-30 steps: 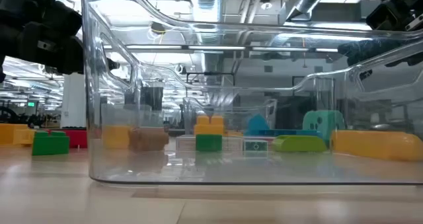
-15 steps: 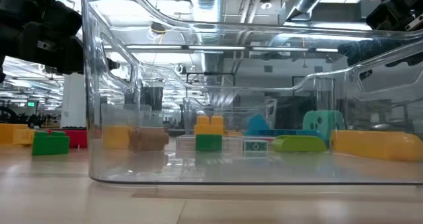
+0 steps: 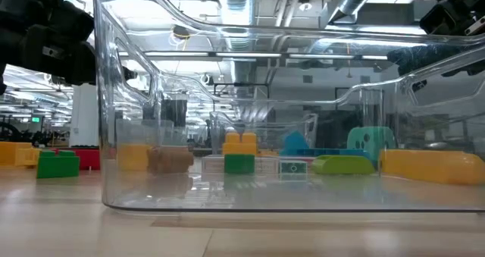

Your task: Pick & Place Toys

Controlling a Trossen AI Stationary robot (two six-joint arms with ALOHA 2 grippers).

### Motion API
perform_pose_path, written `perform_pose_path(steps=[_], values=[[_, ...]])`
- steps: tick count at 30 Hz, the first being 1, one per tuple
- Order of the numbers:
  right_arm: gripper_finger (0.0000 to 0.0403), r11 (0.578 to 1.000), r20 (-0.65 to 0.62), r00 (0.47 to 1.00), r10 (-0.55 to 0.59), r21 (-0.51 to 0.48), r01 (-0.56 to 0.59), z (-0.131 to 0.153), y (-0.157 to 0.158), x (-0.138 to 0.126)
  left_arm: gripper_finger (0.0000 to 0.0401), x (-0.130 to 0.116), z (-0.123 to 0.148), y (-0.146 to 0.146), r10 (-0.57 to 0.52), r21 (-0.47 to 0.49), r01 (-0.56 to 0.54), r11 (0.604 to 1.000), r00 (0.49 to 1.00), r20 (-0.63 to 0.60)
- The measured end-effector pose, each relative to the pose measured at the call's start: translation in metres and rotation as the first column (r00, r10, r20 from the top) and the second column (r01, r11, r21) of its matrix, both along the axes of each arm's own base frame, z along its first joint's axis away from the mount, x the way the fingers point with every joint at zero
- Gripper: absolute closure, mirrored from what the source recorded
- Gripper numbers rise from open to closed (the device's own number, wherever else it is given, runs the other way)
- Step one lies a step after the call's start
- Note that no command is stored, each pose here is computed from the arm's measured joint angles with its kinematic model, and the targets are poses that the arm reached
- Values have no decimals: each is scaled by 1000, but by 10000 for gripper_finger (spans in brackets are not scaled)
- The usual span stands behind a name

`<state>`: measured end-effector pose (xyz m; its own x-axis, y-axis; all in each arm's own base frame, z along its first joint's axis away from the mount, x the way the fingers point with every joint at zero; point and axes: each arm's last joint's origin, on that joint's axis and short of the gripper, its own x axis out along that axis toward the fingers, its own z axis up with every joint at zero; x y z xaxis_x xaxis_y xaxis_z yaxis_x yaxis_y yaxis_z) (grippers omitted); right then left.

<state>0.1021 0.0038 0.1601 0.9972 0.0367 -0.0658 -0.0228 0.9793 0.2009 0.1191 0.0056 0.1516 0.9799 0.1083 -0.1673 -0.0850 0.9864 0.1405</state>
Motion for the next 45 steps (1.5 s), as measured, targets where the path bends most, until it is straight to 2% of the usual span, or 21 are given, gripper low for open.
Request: perform_pose_path(steps=[40, 42, 45], values=[[403, 1000, 4, 1000, 1, -18, -1, 0, 0, 0, 398, 0, 1, 0, -1, 29, 1, 1000, 1000, 8], [403, 1000, 19, 1000, 1, -26, -1, 2, 0, 0, 398, 0, 2, 0, -2, 28, 1, 1000, 1000, 20], [403, 1000, 31, 1000, 1, -26, 0, 3, 0, 0, 398, 1, 10, 0, -2, 28, -1, 1000, 995, 101]])
